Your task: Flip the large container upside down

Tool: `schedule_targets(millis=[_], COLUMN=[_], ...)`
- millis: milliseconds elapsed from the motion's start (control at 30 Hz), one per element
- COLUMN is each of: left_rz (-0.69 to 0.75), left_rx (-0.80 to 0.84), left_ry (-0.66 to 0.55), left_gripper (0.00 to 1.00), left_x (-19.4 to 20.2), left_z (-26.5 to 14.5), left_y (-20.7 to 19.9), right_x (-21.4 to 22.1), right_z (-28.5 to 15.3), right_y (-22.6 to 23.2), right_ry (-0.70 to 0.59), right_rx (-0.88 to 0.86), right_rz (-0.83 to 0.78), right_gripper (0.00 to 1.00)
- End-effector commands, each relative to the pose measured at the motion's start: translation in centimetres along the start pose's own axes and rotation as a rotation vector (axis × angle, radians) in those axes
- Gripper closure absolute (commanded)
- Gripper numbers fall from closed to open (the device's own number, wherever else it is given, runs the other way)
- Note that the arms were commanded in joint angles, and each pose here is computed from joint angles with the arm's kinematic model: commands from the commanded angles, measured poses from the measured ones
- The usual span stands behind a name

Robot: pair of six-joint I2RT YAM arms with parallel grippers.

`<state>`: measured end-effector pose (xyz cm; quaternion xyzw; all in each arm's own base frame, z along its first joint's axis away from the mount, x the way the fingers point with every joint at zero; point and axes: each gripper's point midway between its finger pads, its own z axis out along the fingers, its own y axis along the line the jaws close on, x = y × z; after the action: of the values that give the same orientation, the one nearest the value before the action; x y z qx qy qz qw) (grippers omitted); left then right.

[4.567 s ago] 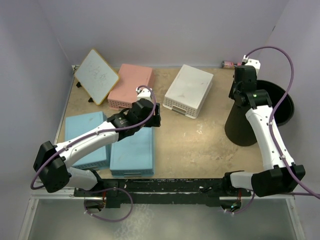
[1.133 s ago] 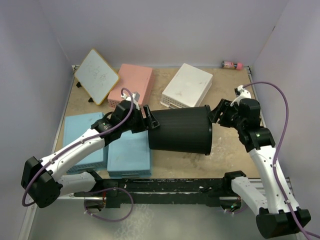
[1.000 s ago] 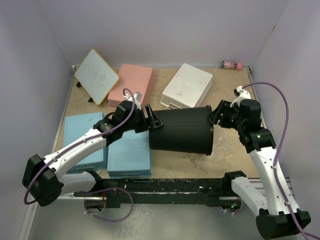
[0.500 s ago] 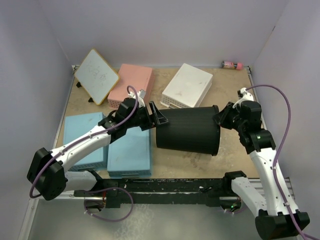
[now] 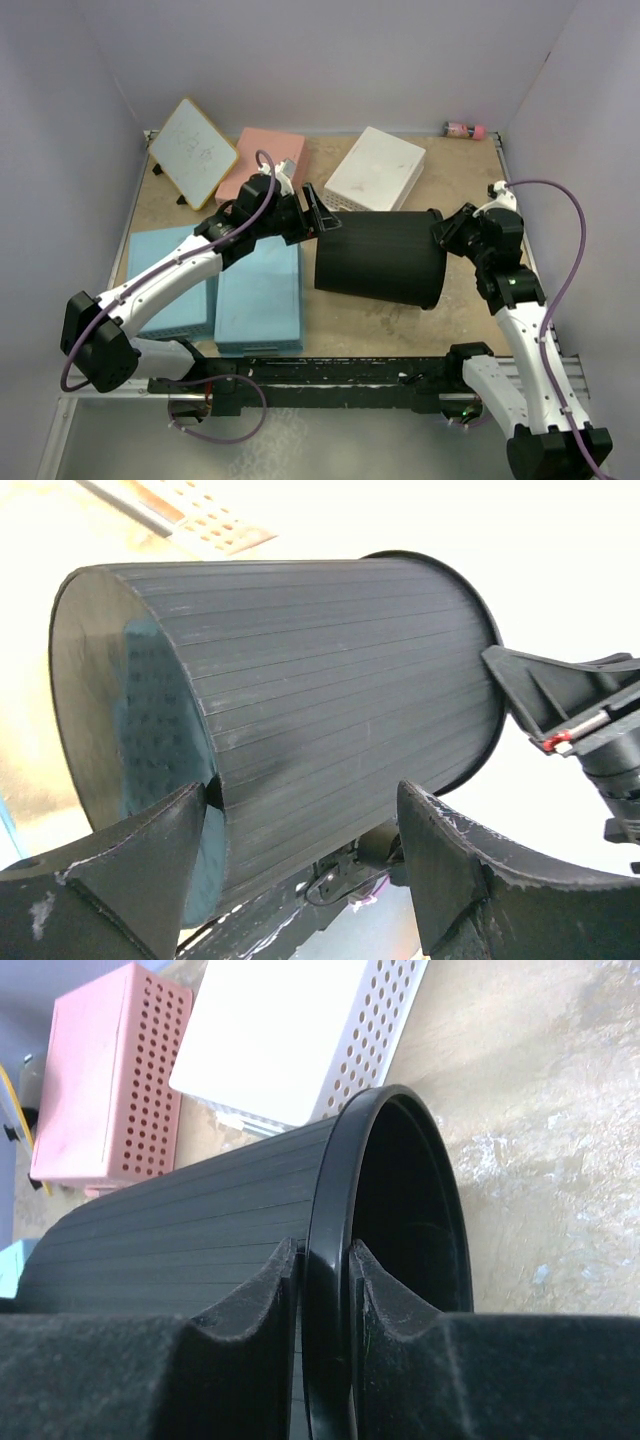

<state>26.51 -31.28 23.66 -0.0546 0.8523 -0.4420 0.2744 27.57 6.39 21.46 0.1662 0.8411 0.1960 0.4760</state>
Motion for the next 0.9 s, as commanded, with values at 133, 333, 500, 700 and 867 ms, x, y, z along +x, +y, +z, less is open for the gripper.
schedule_targets(millis=[133,333,500,700,867], left_rz=[0.113,0.121,0.133,0.129,0.121], left_rx=[0.511,0.556,0.566,0.595,0.605], left_ry=[-0.102,-0.098,-0.119,-0.11,-0.094], left_gripper=[0.29,0.29,0.29,0.29,0.29], left_x=[-3.9,-4.0,-4.5,-4.5,-4.1], left_z=[-5.2,-5.2,-5.4,-5.1,-4.6], left_y=[-15.0,-16.5,-17.1,-17.8,-17.9], right_x=[8.6,9.1,9.8,10.5,10.8], right_z=[-1.0,-0.9,-0.8,-0.4,0.6], right_y=[-0.3,-0.6,-0.7,-0.3,0.3], right_ry=[0.32,0.325,0.333,0.344,0.335], right_rx=[-0.044,-0.033,-0.037,-0.071,-0.117], right_rz=[0.054,0.077,0.111,0.148,0.185], right_gripper=[0.74,0.64,0.62,0.64,0.64])
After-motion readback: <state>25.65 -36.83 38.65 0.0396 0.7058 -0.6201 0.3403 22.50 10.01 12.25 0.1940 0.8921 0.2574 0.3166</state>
